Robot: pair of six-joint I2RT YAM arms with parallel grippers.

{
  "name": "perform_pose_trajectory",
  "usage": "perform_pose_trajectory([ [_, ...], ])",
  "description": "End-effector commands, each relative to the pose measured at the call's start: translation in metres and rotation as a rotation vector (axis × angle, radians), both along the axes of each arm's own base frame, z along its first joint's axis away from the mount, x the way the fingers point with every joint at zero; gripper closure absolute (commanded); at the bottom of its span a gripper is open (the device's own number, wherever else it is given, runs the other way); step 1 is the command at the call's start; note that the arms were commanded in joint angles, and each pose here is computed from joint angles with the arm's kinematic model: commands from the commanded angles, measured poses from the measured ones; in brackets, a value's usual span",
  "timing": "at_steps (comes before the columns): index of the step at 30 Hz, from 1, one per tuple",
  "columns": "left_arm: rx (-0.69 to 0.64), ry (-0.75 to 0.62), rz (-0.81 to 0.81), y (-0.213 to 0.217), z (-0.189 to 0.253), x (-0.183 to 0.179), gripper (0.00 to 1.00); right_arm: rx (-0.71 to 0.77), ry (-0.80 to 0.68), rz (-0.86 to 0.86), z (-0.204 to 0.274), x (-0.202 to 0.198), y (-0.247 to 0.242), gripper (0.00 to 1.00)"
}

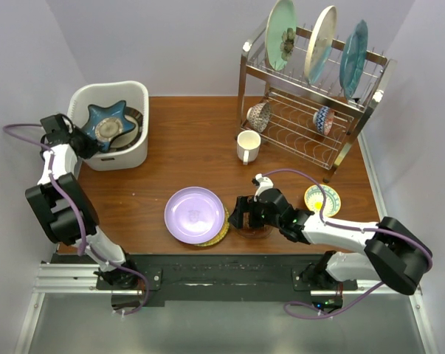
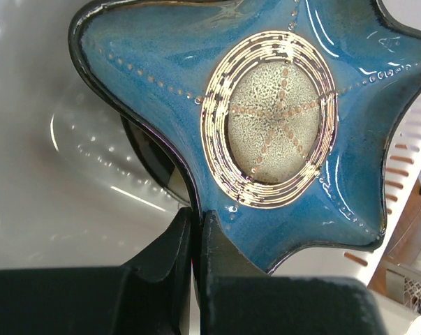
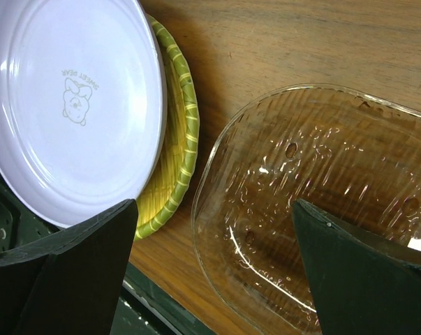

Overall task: Place the plates into the plastic bin on the countertop
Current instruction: Place the plate in the plastic bin.

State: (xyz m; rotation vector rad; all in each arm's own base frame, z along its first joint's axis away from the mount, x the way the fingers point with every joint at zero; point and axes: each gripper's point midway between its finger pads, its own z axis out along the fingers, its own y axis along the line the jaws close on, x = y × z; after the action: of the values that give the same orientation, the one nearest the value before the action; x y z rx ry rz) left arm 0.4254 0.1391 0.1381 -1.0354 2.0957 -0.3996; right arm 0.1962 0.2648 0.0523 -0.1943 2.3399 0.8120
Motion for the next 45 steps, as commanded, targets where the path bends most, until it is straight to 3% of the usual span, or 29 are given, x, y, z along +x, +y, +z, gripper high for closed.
perform_pose_trajectory([
  [1, 0.036, -0.212, -0.016, 0.01, 0.055, 0.04, 0.99, 0.017, -0.026, 0.006, 0.01, 0.006, 0.008, 0.04],
  [19, 0.071, -0.155, -0.111, -0.012, 0.038, 0.064, 0.78, 0.001, -0.017, 0.007, 0.005, 0.006, 0.007, 0.04],
  [29, 0.161, -0.179, -0.141, -0.019, 0.062, 0.056, 0.42, 0.002, -0.018, 0.007, 0.006, 0.005, 0.006, 0.04],
  [45, 0.197, -0.274, -0.171, -0.035, 0.101, 0.033, 0.21, 0.01, -0.022, -0.001, 0.009, 0.004, 0.004, 0.04],
])
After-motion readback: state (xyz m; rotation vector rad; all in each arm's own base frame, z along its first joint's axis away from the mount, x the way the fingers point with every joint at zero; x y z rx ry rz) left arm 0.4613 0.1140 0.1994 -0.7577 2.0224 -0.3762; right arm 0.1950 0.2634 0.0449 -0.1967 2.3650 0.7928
